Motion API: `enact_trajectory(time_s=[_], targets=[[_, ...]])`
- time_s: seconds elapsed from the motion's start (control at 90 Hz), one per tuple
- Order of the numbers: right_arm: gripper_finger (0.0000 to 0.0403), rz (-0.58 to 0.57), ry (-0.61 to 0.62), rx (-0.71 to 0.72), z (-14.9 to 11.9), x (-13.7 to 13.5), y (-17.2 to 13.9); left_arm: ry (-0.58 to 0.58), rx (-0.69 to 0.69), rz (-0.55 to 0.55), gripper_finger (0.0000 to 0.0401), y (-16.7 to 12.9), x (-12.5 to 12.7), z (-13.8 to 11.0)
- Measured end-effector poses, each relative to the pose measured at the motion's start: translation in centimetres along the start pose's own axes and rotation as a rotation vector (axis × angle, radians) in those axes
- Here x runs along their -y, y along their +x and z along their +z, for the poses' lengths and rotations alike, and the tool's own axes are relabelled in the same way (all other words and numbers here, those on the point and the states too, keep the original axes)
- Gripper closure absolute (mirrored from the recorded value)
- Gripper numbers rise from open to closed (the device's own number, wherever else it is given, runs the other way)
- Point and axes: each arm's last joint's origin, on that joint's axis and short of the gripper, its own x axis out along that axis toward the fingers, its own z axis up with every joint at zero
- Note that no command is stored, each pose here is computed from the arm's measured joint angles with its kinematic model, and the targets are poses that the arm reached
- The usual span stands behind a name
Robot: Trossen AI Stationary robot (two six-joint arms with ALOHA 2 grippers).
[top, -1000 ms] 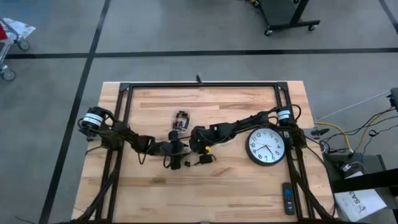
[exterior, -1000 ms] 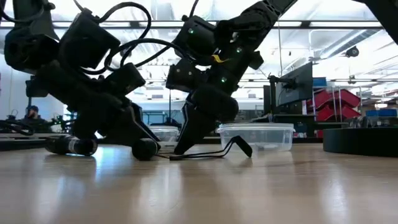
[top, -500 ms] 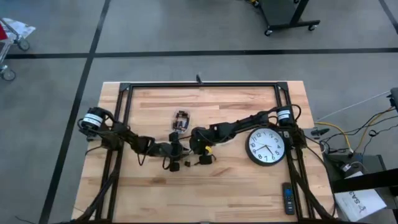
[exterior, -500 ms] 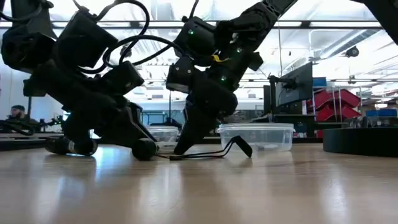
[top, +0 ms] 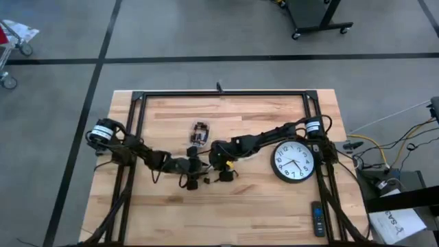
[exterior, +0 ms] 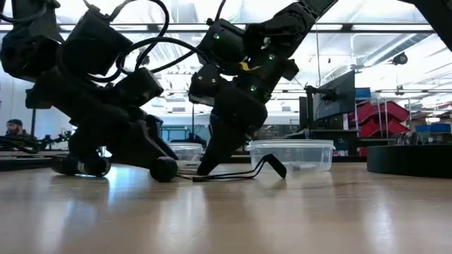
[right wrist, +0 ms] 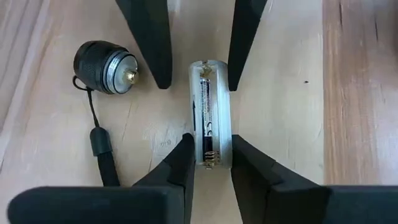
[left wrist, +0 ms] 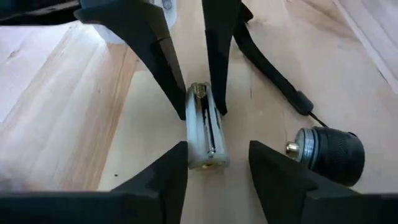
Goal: Insert battery
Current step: Insert the silver battery into the flashlight's battery compartment
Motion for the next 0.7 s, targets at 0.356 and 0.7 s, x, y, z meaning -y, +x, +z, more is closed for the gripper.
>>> enact_trajectory(time_s=[0.356, 0.7], targets=[[0.0335, 0.009, 0.009, -0.008, -0.1, -0.1, 0.0, 0.006, -0.026, 0.024, 0.0320, 1.8, 0.6, -0.4], [0.0343, 0.022, 0.009, -0.002, 0.0, -0.1, 0.0, 0.003, -0.042, 0.017, 0.0299, 1.0, 0.7, -0.4]])
